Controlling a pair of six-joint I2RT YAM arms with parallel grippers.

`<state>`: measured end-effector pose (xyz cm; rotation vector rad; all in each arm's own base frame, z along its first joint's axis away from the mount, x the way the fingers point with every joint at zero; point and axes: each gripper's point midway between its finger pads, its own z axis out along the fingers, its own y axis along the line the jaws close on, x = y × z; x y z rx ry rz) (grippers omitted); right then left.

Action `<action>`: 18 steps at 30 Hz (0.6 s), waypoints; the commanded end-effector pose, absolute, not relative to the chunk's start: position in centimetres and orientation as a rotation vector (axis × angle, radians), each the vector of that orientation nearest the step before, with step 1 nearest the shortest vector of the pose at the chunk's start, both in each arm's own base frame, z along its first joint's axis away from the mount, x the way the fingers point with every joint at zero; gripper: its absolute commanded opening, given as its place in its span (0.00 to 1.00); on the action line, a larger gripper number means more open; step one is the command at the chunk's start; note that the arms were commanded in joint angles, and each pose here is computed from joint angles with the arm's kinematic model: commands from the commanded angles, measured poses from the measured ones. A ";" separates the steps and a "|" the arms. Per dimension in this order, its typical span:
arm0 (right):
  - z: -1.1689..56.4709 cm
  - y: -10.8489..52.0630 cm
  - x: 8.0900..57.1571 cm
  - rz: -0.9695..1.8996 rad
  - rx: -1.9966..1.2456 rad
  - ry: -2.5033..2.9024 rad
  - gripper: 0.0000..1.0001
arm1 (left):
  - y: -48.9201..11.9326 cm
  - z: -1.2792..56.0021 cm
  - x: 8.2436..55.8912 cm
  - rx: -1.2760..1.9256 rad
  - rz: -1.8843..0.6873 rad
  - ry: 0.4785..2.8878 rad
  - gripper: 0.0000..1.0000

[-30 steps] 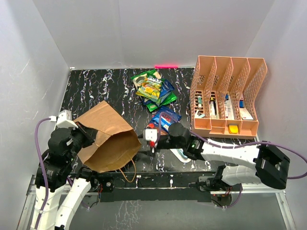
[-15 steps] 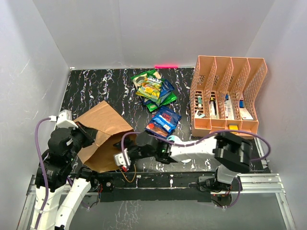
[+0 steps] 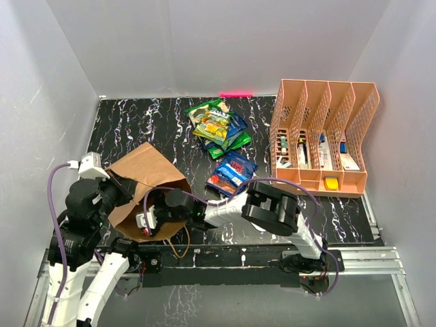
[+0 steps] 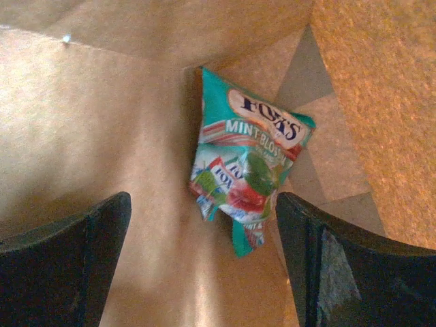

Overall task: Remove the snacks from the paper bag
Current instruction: Take out the snack from the paper bag.

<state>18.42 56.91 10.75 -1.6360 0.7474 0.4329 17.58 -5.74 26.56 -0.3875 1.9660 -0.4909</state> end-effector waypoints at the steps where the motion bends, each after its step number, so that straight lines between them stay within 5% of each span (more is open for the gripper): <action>1: 14.8 59.5 21.5 0.408 -1.457 0.730 0.92 | -6.2 28.1 17.9 -0.342 -0.512 1.937 0.00; 18: 8.8 62.9 26.3 0.341 -1.440 0.837 0.95 | -7.7 30.6 17.6 -0.273 -0.615 1.887 0.00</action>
